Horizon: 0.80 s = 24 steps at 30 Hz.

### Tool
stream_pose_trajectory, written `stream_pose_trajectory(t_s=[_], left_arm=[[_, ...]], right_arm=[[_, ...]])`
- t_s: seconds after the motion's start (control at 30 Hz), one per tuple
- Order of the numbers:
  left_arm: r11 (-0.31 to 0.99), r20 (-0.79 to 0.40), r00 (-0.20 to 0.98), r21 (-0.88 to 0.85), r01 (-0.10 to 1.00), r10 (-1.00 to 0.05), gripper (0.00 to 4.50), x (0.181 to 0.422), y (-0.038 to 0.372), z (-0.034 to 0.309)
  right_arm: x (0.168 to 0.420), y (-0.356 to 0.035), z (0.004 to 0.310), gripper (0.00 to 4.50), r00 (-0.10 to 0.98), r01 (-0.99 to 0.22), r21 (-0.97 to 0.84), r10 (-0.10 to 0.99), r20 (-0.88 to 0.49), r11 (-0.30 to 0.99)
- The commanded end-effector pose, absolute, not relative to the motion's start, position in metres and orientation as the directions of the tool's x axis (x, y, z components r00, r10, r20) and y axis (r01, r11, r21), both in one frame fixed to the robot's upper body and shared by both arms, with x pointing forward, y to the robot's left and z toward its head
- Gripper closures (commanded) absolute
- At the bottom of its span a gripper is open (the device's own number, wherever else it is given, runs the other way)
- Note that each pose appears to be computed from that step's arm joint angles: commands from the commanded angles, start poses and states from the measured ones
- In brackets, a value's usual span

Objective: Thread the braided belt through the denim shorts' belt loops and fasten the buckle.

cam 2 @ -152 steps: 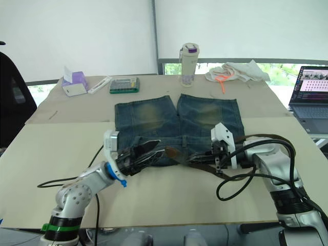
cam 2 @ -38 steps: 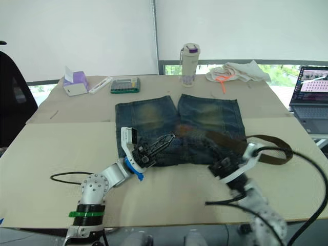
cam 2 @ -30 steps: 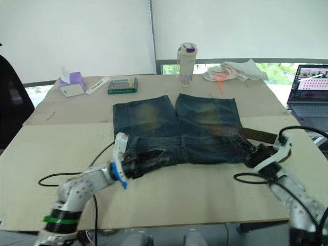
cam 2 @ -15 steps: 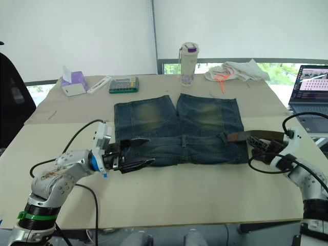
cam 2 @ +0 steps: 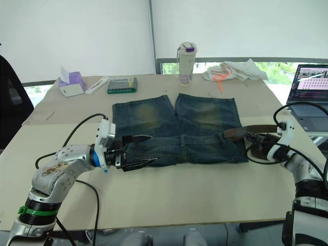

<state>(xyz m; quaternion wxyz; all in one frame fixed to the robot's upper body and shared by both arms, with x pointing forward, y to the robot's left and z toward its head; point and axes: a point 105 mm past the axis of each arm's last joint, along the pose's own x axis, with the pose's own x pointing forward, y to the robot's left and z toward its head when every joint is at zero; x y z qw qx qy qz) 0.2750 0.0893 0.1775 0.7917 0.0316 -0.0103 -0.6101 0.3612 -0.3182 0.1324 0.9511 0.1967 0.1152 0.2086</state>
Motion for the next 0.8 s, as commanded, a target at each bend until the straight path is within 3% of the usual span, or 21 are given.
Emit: stream_pose_trajectory(t_s=[0.03,0.5,0.8], left_arm=[[0.259,-0.009,0.261,0.106,0.960,-0.965,0.01,0.274,0.092,0.184],[0.270,-0.014,0.272,0.095,0.958,-0.962,0.01,0.274,0.095,0.175],[0.275,-0.009,0.277,0.084,0.958,-0.961,0.01,0.279,0.092,0.165]], right_arm=[[0.361,-0.323,0.147,4.50,0.885,-0.390,0.377,0.455,-0.099,0.840],[0.344,-0.313,0.124,4.50,0.796,-0.451,0.403,0.563,-0.222,0.796],[0.352,-0.288,0.108,4.50,0.768,-0.390,0.605,0.608,-0.203,0.694]])
